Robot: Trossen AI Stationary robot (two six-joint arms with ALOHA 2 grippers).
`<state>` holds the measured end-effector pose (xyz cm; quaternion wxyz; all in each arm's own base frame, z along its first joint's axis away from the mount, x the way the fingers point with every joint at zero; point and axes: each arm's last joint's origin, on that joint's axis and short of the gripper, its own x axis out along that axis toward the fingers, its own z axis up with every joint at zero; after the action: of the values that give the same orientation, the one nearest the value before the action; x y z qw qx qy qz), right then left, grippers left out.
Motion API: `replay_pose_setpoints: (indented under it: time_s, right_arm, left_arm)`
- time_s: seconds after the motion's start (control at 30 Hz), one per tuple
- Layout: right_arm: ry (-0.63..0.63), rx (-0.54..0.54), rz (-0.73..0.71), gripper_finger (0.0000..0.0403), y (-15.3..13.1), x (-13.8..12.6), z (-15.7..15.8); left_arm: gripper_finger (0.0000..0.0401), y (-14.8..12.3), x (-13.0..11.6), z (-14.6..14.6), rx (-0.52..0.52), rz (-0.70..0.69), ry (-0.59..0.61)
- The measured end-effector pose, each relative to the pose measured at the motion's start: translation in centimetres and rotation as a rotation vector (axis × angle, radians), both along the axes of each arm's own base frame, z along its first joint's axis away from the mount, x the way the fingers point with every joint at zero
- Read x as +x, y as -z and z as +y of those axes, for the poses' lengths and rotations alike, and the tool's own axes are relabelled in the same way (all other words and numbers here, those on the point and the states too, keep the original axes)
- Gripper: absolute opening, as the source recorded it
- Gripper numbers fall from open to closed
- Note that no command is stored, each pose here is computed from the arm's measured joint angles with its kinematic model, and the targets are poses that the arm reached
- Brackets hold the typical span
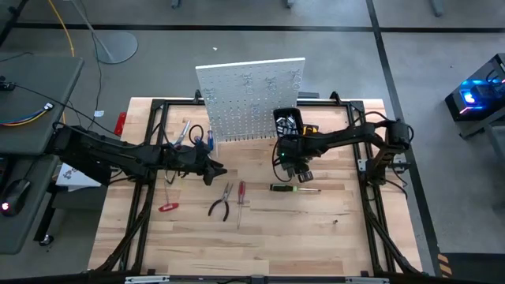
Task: Hang tools onto peg board
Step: Put the silver socket into the black bin on the peg board
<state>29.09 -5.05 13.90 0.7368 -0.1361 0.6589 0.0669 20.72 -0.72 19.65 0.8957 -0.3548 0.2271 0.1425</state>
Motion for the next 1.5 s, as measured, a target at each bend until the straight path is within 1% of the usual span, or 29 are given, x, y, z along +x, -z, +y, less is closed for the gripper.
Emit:
replay_pose_setpoints:
  time_s: [0.13,0.37,0.6,0.67,0.73,0.83,1.0,1.1,1.17,1.33,1.5]
  right_arm:
    - [0.096,0.047,-0.007,0.0141,0.8,0.4,0.0]
    - [0.23,0.066,-0.068,0.0138,1.1,1.1,0.4]
    - [0.401,0.115,-0.068,0.0138,0.1,0.5,0.6]
    - [0.419,0.144,-0.084,0.0138,-0.7,0.3,0.7]
    - [0.39,0.161,-0.134,0.0138,-1.8,0.8,0.9]
    - [0.3,0.152,-0.174,0.0144,-2.4,1.3,1.2]
    - [0.082,0.119,-0.216,0.0189,-2.2,2.2,2.4]
    - [0.006,0.083,-0.234,0.0216,-1.8,2.7,3.1]
    - [-0.031,0.061,-0.242,0.0227,-1.6,3.0,3.3]
    - [-0.12,0.03,-0.237,0.0232,-1.2,3.2,3.5]
    - [-0.19,0.031,-0.251,0.0232,-0.5,3.7,3.6]
  left_arm:
    - [0.0172,0.0,0.0,0.0,0.012,0.001,0.007]
    - [0.0172,0.0,0.0,0.0,0.014,0.0,0.009]
    - [0.0172,0.0,0.0,0.0,0.014,0.001,0.01]
    - [0.0172,0.0,0.0,0.0,0.017,0.001,0.012]
    - [0.0172,0.0,0.0,0.0,0.027,0.002,0.019]
    - [0.0172,0.0,0.0,0.0,0.028,0.003,0.02]
    - [0.0172,0.0,0.0,0.0,0.024,0.002,0.027]
    - [0.0172,0.0,0.0,-0.1,0.015,0.001,0.023]
    - [0.0172,0.0,0.0,-0.1,0.014,-0.001,0.023]
    - [0.0172,0.0,0.0,-0.1,0.01,0.0,0.02]
    - [0.0172,0.0,0.0,0.0,0.007,0.0,0.018]
